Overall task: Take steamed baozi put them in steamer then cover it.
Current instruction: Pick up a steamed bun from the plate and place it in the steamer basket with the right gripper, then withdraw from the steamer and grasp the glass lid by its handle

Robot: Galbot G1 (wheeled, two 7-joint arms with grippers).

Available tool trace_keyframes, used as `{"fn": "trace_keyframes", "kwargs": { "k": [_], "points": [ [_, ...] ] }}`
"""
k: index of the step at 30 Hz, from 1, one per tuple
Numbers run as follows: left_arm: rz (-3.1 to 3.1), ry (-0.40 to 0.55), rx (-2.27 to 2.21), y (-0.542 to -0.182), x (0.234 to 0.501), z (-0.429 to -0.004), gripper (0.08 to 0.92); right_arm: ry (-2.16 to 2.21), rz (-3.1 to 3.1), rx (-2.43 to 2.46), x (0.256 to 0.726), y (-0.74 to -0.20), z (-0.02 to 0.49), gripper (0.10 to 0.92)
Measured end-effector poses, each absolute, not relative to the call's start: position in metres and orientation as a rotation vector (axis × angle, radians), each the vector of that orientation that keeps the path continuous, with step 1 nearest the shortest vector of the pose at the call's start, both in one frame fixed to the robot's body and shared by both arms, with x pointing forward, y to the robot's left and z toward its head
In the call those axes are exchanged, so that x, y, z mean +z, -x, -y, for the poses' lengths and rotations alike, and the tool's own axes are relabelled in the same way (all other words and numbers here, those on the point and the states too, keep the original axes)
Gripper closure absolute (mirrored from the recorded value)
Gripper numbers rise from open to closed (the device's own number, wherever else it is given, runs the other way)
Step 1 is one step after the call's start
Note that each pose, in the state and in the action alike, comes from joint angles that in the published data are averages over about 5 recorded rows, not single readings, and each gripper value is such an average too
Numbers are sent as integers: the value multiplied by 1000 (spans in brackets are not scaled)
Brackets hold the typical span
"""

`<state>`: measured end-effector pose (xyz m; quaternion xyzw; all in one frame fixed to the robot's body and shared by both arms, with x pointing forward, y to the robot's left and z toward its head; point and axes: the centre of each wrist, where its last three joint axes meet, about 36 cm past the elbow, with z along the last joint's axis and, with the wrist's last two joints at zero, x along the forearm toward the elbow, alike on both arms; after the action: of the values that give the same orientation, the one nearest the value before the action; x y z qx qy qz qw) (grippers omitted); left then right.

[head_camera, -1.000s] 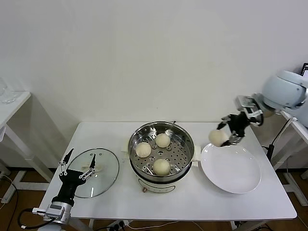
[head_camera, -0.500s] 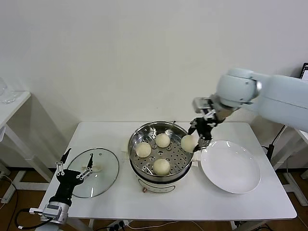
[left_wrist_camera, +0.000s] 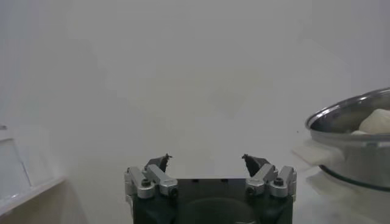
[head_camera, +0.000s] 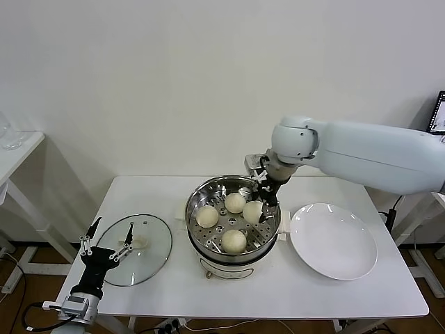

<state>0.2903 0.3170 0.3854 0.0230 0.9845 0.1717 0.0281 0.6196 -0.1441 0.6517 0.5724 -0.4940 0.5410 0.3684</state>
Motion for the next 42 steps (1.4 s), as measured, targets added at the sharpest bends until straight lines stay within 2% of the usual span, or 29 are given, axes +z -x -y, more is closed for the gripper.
{"fn": "trace_keyframes", "kwargs": {
  "k": [18,23,28,35,42],
  "points": [
    [-3036,-66,534,-290,384,-320,177,-1453,1235,1382,613,-626,142,334],
    [-3034,-66,533,-290,384,-319,177,-1455,1239,1373,611,-625,144,261],
    [-3035,-67,531,-291,384,-319,177,-1458,1251,1367,616,-625,148,203],
    [-3033,-69,532,-291,384,-318,177,-1475,1320,1334,643,-624,168,200],
    [-3025,-82,544,-293,382,-317,177,-1494,1467,1240,668,-618,218,200]
  ]
}}
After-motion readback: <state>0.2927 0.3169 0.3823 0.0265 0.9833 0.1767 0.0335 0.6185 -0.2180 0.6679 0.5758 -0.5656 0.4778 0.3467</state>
